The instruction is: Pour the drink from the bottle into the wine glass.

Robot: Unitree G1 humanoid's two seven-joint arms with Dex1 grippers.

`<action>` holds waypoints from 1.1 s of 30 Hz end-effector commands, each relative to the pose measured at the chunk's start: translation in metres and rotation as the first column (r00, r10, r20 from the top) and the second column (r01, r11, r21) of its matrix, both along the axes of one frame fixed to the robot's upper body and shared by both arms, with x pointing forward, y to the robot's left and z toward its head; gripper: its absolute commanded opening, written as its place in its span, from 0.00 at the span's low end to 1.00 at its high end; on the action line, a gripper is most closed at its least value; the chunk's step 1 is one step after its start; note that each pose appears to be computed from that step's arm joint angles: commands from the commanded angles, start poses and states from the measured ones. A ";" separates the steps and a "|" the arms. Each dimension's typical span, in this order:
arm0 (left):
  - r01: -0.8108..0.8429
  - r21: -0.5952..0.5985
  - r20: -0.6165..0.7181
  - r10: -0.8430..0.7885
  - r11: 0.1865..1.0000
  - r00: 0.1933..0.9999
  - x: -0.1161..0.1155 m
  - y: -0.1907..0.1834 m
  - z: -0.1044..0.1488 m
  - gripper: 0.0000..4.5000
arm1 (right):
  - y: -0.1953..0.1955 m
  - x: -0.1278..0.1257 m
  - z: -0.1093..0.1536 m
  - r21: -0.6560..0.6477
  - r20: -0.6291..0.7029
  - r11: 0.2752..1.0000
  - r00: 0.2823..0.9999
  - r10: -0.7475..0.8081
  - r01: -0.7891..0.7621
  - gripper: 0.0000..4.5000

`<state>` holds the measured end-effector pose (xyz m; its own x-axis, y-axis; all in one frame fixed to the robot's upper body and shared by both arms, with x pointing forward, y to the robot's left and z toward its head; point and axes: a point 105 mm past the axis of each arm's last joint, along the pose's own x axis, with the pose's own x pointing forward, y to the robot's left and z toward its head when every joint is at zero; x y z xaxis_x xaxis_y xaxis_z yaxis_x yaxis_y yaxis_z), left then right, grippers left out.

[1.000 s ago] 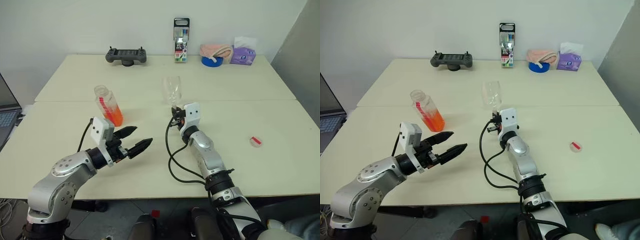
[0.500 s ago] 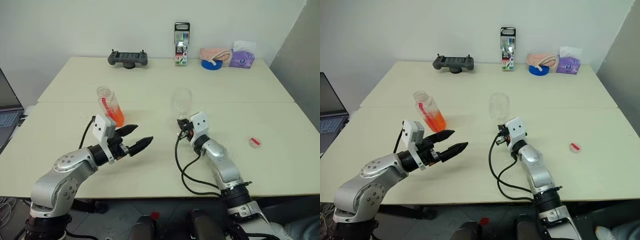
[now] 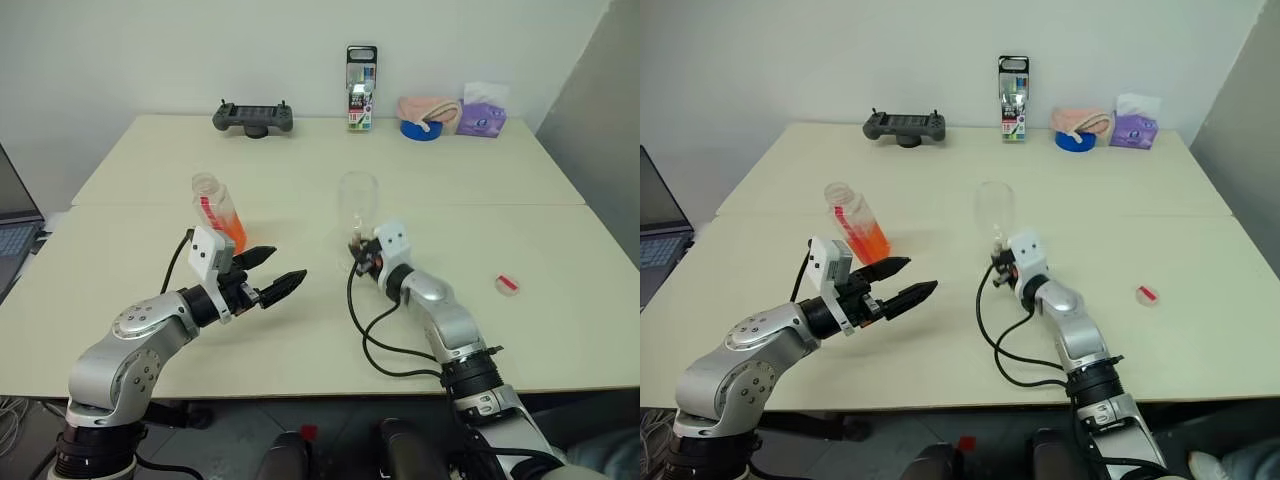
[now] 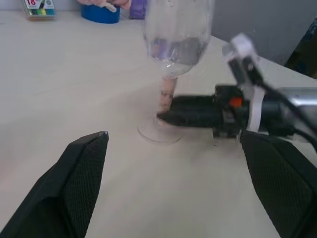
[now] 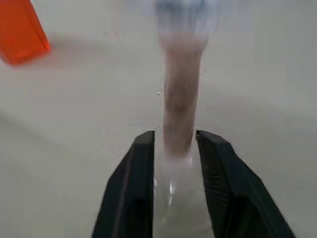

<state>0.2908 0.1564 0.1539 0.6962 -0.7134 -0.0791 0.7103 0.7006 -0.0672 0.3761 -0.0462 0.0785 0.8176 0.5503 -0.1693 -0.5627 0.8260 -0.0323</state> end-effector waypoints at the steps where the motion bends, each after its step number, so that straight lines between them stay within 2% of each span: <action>1: 0.007 0.003 0.044 -0.007 1.000 0.999 -0.001 0.000 0.007 1.00 | 0.002 -0.001 0.003 -0.011 0.000 1.000 1.000 0.023 -0.023 0.57; 6: 0.005 0.003 0.045 -0.005 1.000 0.999 0.001 -0.001 0.006 1.00 | 0.001 -0.003 0.005 -0.022 -0.001 0.999 0.999 0.036 -0.036 0.95; 7: 0.004 0.003 0.045 -0.004 1.000 0.999 0.001 -0.001 0.006 1.00 | 0.002 -0.003 0.006 -0.027 0.002 0.999 0.999 0.042 -0.042 0.99; 17: -0.082 0.008 0.061 0.081 0.997 0.995 0.011 0.014 0.001 1.00 | -0.004 -0.008 0.040 -0.028 0.063 0.994 0.993 0.104 -0.103 0.99; 20: -0.186 0.003 0.096 0.184 0.983 0.978 0.014 0.031 -0.001 1.00 | -0.018 -0.030 0.054 -0.074 0.070 0.978 0.978 0.199 -0.193 0.99; 24: -0.341 -0.007 0.129 0.339 0.940 0.932 0.015 0.056 -0.011 1.00 | -0.054 -0.062 0.074 -0.222 0.042 0.929 0.949 0.313 -0.296 0.99; 28: -0.518 -0.006 0.194 0.510 0.855 0.838 0.017 0.082 -0.020 1.00 | -0.088 -0.091 0.118 -0.262 0.003 0.873 0.904 0.427 -0.412 0.99; 33: -0.610 -0.035 0.263 0.596 0.792 0.759 0.035 0.091 -0.015 1.00 | -0.081 -0.103 0.196 -0.262 0.139 0.818 0.819 0.557 -0.512 0.99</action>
<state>0.3195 0.2437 0.1196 0.9841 -0.1694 0.0537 0.1661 0.9843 0.0600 0.2837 -0.1355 0.2522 0.4867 0.8417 -0.2340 -0.8625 0.4204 -0.2818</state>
